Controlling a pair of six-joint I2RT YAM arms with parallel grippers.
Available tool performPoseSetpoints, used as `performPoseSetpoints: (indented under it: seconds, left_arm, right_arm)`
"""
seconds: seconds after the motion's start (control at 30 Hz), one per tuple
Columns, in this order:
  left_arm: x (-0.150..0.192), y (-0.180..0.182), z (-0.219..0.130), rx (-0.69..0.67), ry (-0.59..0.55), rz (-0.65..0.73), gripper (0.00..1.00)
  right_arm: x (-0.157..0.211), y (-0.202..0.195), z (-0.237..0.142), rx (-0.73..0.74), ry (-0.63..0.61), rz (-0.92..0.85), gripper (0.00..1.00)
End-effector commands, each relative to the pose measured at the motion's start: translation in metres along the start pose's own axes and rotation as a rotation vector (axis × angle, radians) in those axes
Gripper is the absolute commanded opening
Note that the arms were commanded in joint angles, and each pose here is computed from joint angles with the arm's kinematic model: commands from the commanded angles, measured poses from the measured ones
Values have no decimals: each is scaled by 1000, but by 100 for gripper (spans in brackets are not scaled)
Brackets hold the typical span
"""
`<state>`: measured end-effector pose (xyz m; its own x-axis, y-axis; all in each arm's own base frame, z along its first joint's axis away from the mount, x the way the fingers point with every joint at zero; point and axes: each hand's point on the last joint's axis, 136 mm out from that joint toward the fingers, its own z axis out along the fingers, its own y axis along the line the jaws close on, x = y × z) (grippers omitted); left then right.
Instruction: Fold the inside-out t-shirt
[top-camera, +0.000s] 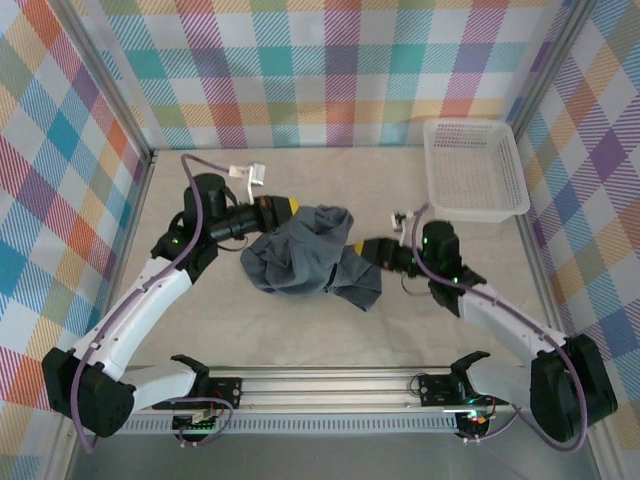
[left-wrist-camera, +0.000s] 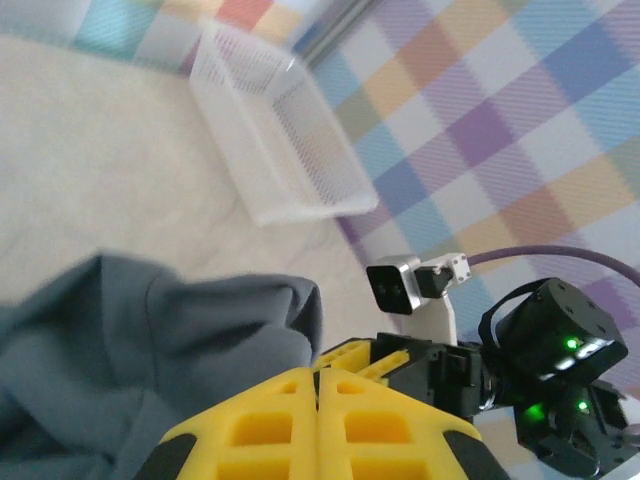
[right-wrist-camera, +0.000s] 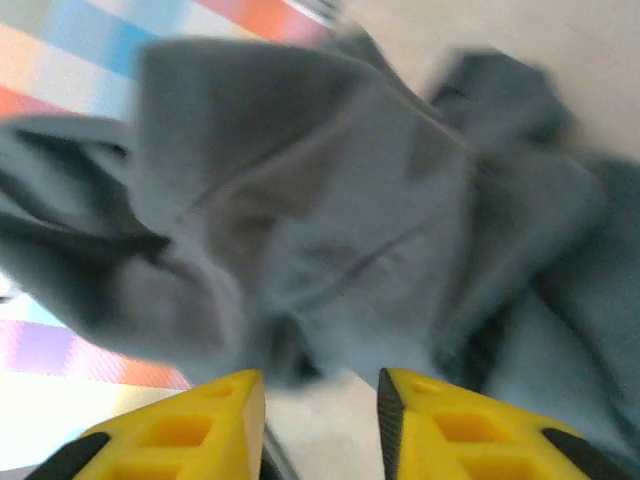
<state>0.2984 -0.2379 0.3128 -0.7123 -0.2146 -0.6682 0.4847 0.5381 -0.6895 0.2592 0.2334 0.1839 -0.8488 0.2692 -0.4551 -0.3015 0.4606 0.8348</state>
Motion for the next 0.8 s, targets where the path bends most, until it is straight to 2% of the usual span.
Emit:
performPoseSetpoints:
  seconds: [0.0, 0.1, 0.2, 0.33, 0.43, 0.57, 0.63, 0.7, 0.73, 0.77]
  left_arm:
    - [69, 26, 14, -61, 166, -25, 0]
    - [87, 29, 16, -56, 171, -37, 0]
    - [89, 32, 15, -64, 154, -36, 0]
    - [91, 37, 14, -91, 161, -30, 0]
    - [87, 36, 13, -94, 141, -31, 0]
    - [76, 25, 9, -72, 110, -9, 0]
    - [71, 20, 5, -72, 100, 13, 0]
    - [66, 19, 0, -94, 87, 31, 0]
    - [63, 19, -4, -111, 75, 41, 0]
    - [60, 18, -8, -126, 60, 50, 0]
  right_arm:
    - [2, -18, -16, 124, -53, -88, 44]
    - [-1, -1, -30, 147, -45, -267, 50]
    - [-2, 18, -24, 110, -12, -440, 58]
    - [10, 31, 5, 107, 177, -628, 65]
    - [23, 24, 31, 124, 283, -824, 69]
    - [20, 1, 62, 160, 329, -895, 70]
    - [22, -5, 77, 158, 381, -867, 67]
    - [30, -10, 88, 157, 443, -849, 57]
    - [33, -11, 92, 160, 468, -840, 48]
    - [33, -10, 93, 164, 471, -828, 32]
